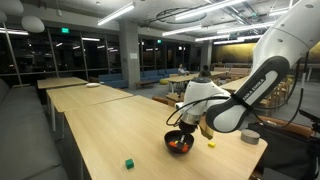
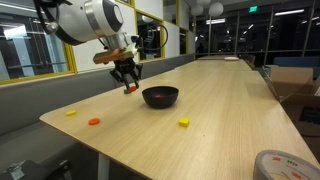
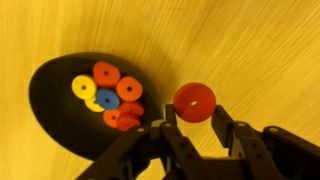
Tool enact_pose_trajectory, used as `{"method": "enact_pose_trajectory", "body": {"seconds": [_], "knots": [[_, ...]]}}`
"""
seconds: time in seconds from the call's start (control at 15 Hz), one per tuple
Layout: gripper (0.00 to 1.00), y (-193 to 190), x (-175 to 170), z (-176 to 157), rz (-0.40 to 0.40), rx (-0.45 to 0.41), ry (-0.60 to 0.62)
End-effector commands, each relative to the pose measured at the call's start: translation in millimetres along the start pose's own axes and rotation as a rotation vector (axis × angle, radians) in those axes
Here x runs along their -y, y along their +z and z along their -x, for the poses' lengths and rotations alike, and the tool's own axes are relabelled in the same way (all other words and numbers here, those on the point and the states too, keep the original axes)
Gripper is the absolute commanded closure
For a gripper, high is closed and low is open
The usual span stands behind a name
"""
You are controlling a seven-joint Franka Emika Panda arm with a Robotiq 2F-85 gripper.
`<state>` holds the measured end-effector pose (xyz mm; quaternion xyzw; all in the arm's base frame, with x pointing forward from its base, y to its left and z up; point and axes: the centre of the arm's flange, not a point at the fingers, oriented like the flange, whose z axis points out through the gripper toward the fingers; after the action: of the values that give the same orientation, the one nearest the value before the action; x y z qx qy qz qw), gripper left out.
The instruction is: Put the rings inside the black bowl
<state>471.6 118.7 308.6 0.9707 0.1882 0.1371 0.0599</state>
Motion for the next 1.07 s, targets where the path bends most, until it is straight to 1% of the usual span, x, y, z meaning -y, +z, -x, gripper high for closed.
{"method": "enact_pose_trajectory", "body": {"seconds": [0.0, 0.2, 0.4, 0.53, 0.6, 0.67, 0.73, 1.0], "knots": [[0.84, -13, -34, -32, 0.041, -0.04, 0.003], [0.84, -8, -60, -43, 0.068, -0.047, 0.033], [0.84, 9, -83, -46, 0.097, -0.034, 0.07], [0.84, 22, -95, -47, 0.095, -0.018, 0.081], [0.82, 28, -99, -47, 0.092, -0.009, 0.09], [0.34, 34, -102, -48, 0.083, 0.0, 0.101], [0.34, 37, -103, -49, 0.081, 0.007, 0.103], [0.05, 34, -91, -47, 0.069, 0.017, 0.091]]}}
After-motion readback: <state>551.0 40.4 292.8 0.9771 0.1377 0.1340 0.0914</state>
